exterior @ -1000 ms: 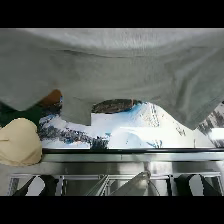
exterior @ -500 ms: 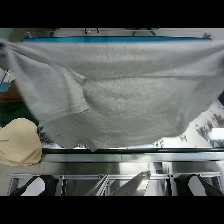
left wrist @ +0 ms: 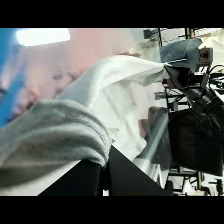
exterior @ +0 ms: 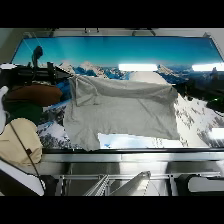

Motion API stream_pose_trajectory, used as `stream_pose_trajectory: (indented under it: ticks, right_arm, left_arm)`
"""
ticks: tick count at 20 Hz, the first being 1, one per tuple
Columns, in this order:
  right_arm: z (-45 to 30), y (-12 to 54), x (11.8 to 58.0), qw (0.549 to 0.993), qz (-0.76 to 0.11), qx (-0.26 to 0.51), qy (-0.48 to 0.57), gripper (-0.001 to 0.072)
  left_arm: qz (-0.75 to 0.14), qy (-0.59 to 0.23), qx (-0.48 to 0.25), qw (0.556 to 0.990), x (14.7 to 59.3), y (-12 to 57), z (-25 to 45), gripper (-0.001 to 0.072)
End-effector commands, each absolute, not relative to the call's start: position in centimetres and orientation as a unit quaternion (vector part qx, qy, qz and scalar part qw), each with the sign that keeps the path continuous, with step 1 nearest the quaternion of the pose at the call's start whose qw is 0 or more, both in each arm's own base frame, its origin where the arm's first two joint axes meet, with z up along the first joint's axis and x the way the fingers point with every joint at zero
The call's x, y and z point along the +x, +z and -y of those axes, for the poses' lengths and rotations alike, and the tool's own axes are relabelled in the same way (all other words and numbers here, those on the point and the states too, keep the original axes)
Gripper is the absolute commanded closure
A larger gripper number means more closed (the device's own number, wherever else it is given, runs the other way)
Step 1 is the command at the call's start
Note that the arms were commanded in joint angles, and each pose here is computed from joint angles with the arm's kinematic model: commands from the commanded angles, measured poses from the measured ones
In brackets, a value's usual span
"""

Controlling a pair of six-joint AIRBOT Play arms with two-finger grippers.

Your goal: Fold the shirts.

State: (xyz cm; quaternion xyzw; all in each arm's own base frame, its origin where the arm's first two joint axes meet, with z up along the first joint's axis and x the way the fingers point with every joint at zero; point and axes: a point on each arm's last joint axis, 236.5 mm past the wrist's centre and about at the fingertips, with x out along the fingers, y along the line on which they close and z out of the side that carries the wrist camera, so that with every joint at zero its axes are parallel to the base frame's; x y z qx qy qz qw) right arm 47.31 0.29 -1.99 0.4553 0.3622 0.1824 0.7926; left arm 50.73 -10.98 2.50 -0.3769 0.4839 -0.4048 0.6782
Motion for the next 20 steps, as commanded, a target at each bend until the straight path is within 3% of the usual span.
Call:
stream_pose_trajectory:
  ticks: [1,5,6,7,8,11,14,16,20]
  right_arm:
    - [0.5,-7.4,49.4,0.782,-0.368,0.475,0.169,0.0698]
    - [3.1,-7.8,51.7,0.813,-0.349,0.448,0.128,0.0684]
    - [3.6,-7.3,52.2,0.824,-0.341,0.434,0.131,0.0567]
    - [4.1,-6.6,52.7,0.831,-0.332,0.427,0.133,0.0405]
    - [4.7,-5.7,53.2,0.836,-0.322,0.424,0.134,0.0365]
    - [6.2,-1.4,53.2,0.846,-0.291,0.416,0.163,0.0366]
    - [8.3,-1.3,48.7,0.824,-0.360,0.407,0.158,0.0369]
    - [8.0,-4.4,42.6,0.771,-0.480,0.390,0.151,0.0370]
    - [6.3,-10.9,29.2,0.645,-0.670,0.359,0.080,0.0369]
  left_arm:
    - [-0.513,-0.388,-0.388,0.660,54.0,-3.6,11.0,0.0695]
    - [-0.490,-0.383,-0.379,0.685,56.8,-4.2,10.3,0.0693]
    - [-0.480,-0.375,-0.379,0.696,57.6,-4.1,10.1,0.0665]
    - [-0.466,-0.362,-0.385,0.710,58.6,-3.8,9.5,0.0525]
    - [-0.451,-0.356,-0.396,0.716,59.3,-3.2,9.0,0.0441]
    - [-0.421,-0.380,-0.434,0.699,59.1,-0.2,7.4,0.0441]
    - [-0.459,-0.429,-0.446,0.638,54.5,1.7,5.3,0.0459]
    - [-0.516,-0.443,-0.436,0.590,50.6,1.4,4.7,0.0705]
    - [-0.640,-0.355,-0.371,0.572,43.3,-3.8,4.5,0.0704]
